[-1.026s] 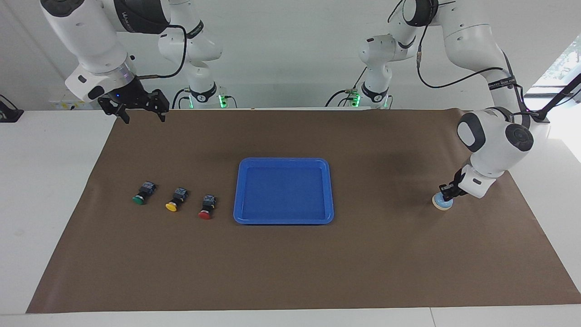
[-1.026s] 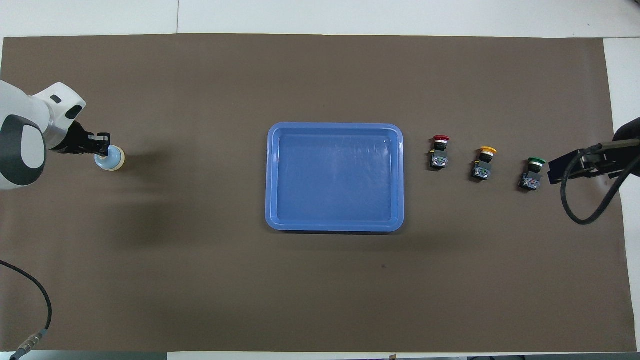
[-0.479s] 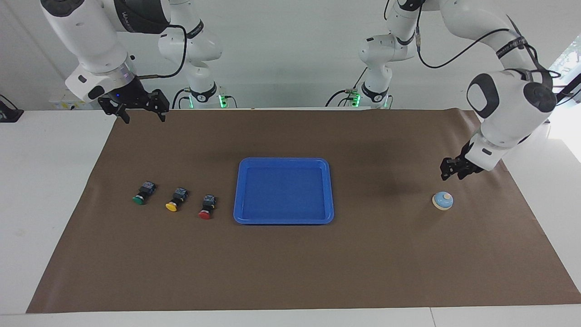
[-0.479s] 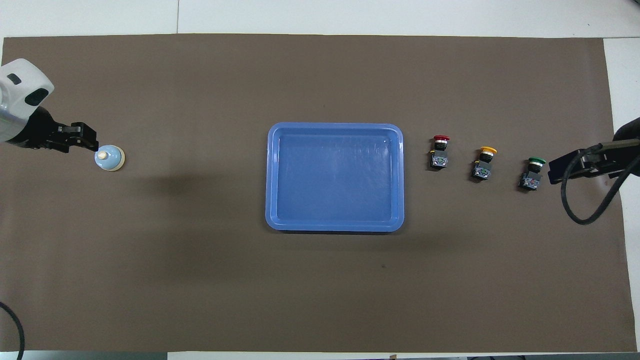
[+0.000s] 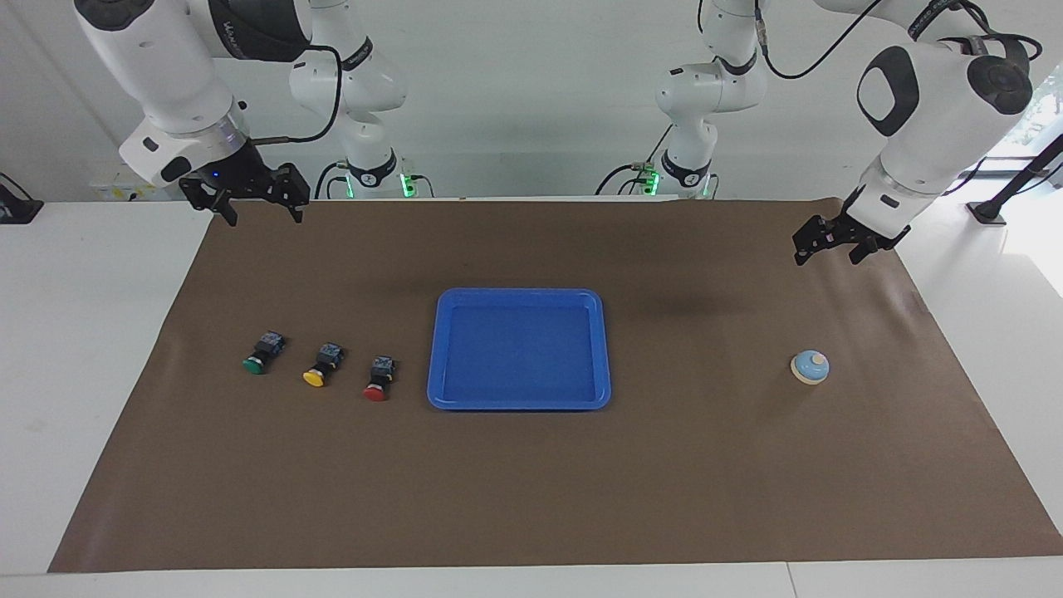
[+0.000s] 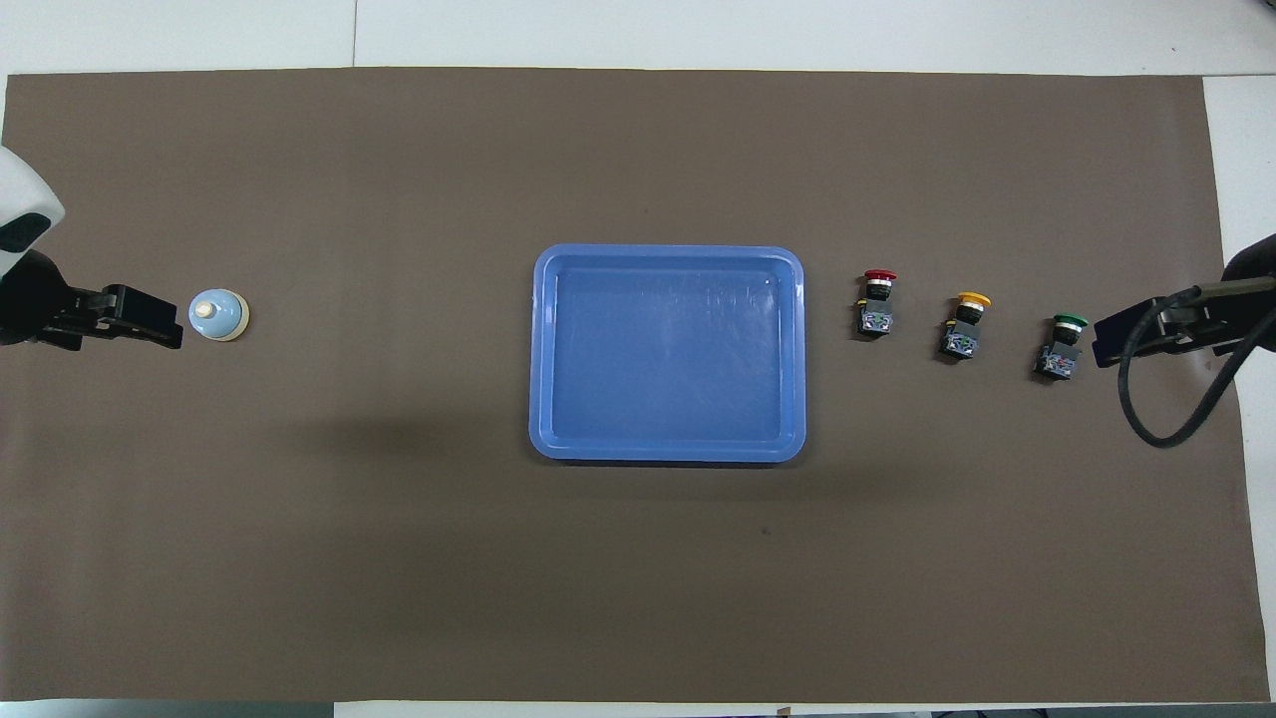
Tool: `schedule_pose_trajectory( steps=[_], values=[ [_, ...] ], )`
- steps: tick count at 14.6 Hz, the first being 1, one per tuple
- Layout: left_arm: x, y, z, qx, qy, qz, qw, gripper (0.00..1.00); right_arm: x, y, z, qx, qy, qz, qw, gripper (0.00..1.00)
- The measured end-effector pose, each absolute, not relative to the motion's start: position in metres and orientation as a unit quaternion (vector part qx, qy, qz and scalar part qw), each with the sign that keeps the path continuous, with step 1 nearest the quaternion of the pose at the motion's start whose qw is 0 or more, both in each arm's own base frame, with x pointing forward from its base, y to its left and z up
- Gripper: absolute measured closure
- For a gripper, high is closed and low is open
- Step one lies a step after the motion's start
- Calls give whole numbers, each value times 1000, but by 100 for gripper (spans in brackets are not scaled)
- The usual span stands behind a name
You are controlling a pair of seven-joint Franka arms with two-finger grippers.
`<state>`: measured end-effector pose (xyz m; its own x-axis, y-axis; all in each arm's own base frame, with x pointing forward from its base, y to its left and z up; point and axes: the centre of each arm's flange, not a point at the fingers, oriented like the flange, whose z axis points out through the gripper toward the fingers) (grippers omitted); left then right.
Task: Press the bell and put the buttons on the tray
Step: 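Grasp the red-capped button with the right gripper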
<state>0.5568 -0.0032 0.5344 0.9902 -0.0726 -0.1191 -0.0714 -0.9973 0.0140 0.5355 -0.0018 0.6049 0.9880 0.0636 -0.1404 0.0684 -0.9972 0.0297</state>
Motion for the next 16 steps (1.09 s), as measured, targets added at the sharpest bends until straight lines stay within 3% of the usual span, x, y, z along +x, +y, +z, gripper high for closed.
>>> schedule_pose_trajectory(
  steps=[11,16],
  values=[
    [552,-4,535,996,-37,-80,5,0,540,-4,603,998,31,-53,17,0],
    [551,-4,541,996,-37,-87,6,0,550,15,541,1000,-15,-20,17,0]
  ],
)
